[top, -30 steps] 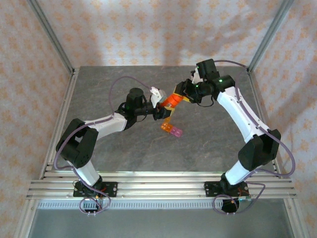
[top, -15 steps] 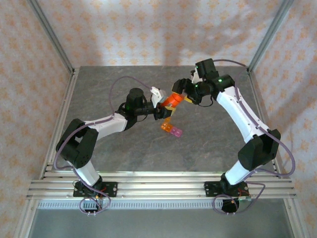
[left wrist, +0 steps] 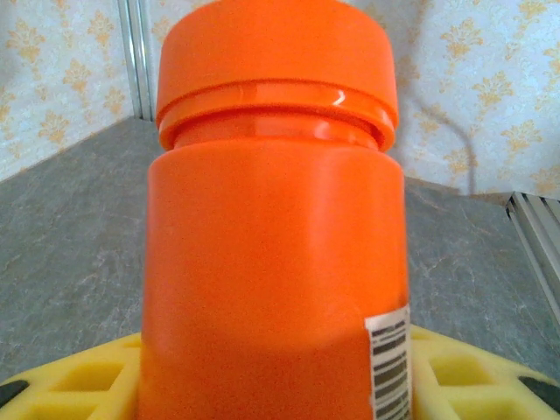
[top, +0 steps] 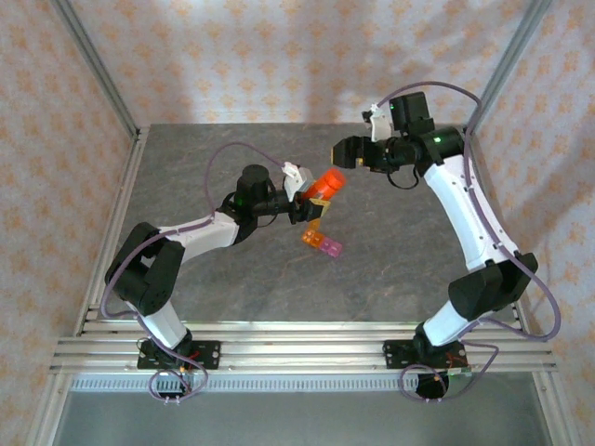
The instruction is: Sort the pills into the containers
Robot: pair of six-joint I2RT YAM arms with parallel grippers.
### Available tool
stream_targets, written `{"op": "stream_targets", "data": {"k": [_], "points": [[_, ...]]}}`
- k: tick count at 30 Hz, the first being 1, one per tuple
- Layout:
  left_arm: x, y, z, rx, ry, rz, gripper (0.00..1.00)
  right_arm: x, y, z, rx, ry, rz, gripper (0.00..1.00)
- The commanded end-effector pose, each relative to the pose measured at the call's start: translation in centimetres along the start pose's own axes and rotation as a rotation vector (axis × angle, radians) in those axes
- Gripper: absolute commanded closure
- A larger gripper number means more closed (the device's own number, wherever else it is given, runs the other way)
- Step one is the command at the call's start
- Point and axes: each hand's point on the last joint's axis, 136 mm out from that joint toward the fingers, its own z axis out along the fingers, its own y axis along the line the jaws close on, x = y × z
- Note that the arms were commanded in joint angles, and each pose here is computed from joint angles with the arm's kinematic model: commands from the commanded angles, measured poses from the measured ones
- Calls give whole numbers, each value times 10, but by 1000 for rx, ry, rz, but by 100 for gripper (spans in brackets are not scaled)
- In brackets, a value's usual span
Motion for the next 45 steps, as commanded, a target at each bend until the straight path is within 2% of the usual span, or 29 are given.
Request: {"op": "stream_targets", "data": {"k": [1,9,28,37,45], "points": [[-28,-9,-4,26,-76,90,100,2,17,-22,-100,-10,-219,12],[-27,-9,-3,26,-74,87,100,14,8,-1,-167,122,-176,21],[-32,-9,-3,30,-77,93,100,24,2,30,-194,195,-138,25],[-32,-8,-3,27,-77,93,100,28,-1,39,-196,225,-119,48],[-33,-8,-3,26,-79,94,100,36,1,46,-200,253,-90,55]]}}
